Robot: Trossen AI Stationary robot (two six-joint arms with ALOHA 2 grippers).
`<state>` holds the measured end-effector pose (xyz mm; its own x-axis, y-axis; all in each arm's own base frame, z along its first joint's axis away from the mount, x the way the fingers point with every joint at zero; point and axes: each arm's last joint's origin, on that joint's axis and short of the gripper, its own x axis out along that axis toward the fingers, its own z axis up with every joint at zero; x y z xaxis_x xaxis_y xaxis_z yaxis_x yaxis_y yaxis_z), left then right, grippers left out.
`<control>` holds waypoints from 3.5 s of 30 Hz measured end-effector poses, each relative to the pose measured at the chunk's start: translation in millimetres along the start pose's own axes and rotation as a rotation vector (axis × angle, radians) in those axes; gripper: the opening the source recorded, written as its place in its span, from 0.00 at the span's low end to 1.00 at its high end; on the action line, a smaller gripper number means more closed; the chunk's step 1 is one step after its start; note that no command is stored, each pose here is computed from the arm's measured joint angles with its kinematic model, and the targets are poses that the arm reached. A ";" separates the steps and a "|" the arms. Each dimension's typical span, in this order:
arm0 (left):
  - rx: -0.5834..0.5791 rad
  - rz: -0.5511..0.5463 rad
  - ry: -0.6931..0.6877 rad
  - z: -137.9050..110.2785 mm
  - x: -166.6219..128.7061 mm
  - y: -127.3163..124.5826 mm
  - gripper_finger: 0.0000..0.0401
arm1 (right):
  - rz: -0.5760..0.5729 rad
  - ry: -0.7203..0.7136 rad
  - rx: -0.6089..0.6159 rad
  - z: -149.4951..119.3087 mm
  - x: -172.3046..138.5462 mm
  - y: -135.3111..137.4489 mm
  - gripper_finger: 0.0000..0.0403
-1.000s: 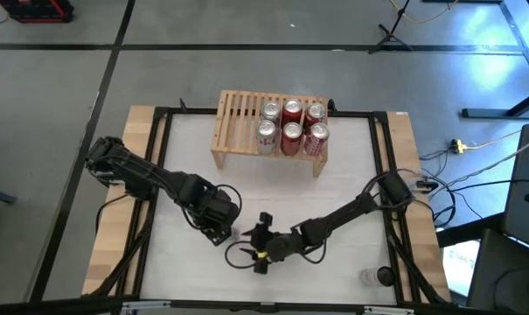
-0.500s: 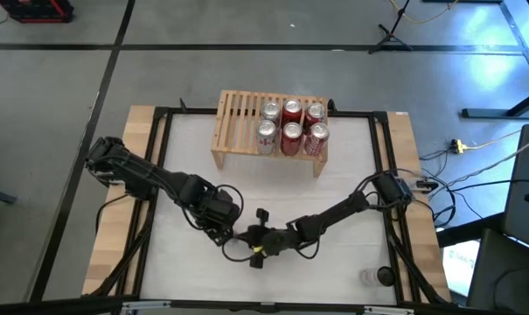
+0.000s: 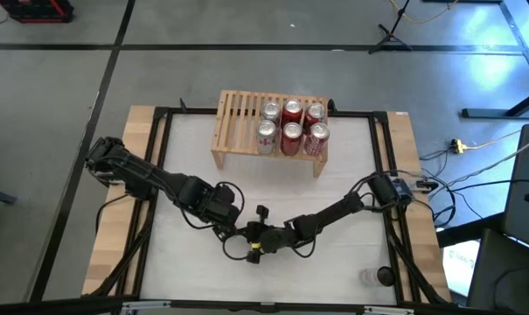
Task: Place canned beverage on shelf
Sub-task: Put the top white and pink soda can on the shelf
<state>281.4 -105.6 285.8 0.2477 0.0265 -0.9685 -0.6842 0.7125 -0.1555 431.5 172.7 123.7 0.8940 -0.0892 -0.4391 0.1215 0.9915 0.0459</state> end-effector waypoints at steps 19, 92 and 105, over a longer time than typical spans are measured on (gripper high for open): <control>0.041 0.043 0.024 -14.6 -2.8 -0.5 0.60 | 0.088 -0.004 0.033 18.8 -10.5 -0.8 0.03; 0.196 0.027 -0.388 -66.5 45.7 48.3 0.80 | 0.240 -0.096 0.055 43.7 -19.8 0.5 0.03; 0.178 -0.093 -0.368 -84.8 48.1 39.3 0.80 | 0.204 -0.040 0.032 40.1 -16.0 -7.4 0.03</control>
<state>208.3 -135.8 216.6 0.5530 0.1822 -0.8130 -0.5263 0.8329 -0.1713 433.6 163.1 166.3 0.9180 0.1084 -0.3815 -0.0503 0.9860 0.1592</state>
